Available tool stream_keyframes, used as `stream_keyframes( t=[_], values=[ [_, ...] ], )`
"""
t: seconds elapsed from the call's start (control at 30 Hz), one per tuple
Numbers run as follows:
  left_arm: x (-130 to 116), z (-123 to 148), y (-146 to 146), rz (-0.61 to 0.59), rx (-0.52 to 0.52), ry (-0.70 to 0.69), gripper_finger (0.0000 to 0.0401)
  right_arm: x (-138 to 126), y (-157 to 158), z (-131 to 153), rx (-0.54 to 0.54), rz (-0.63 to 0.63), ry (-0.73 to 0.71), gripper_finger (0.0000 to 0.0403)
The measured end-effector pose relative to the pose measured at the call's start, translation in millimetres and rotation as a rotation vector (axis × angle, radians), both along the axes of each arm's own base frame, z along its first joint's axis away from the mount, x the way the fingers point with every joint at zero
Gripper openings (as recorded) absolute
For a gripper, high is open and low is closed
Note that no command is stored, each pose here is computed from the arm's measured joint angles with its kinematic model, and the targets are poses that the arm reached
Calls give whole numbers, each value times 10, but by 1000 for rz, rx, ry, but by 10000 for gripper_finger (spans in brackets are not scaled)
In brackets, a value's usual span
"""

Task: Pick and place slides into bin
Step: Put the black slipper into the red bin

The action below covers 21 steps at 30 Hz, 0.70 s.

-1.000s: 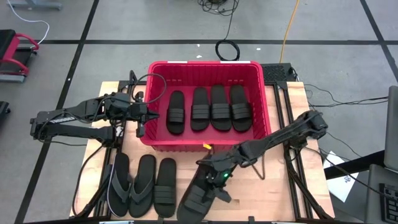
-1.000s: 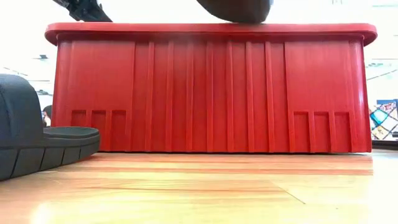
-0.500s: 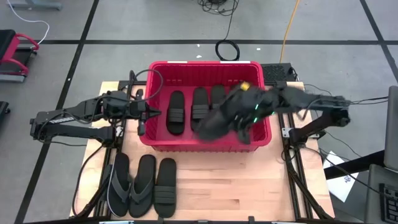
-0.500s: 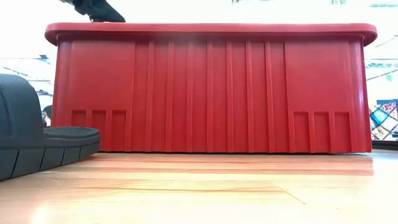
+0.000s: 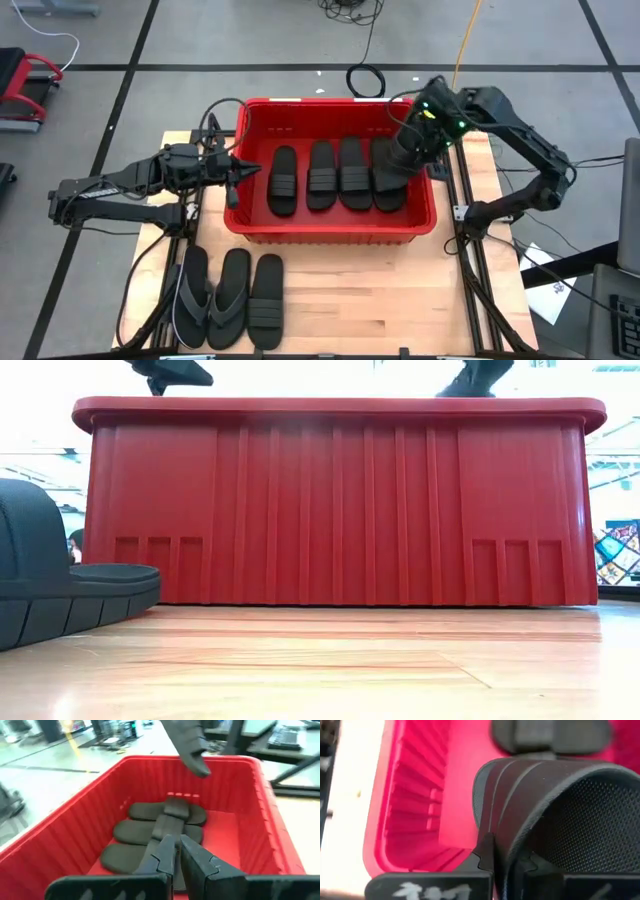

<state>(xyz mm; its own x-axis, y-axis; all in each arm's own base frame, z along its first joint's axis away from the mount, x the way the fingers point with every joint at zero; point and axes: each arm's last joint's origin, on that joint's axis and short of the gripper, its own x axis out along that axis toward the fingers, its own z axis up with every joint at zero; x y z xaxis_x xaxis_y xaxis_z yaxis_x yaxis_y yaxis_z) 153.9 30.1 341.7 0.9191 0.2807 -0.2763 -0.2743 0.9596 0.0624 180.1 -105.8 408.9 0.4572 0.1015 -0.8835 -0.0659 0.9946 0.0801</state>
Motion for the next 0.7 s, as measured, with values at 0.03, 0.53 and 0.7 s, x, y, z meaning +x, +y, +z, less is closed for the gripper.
stream_keyframes(
  t=[0.03,0.53,0.7],
  values=[
    [-2,0,5,21,-13,-4,26,15,-48,-31,7,53,-1,4],
    [-48,-96,56,73,8,112,26,570,-540,-897,199,246,233,4],
    [-82,-144,101,105,0,167,26,655,-495,-1139,268,274,308,4]
  ],
)
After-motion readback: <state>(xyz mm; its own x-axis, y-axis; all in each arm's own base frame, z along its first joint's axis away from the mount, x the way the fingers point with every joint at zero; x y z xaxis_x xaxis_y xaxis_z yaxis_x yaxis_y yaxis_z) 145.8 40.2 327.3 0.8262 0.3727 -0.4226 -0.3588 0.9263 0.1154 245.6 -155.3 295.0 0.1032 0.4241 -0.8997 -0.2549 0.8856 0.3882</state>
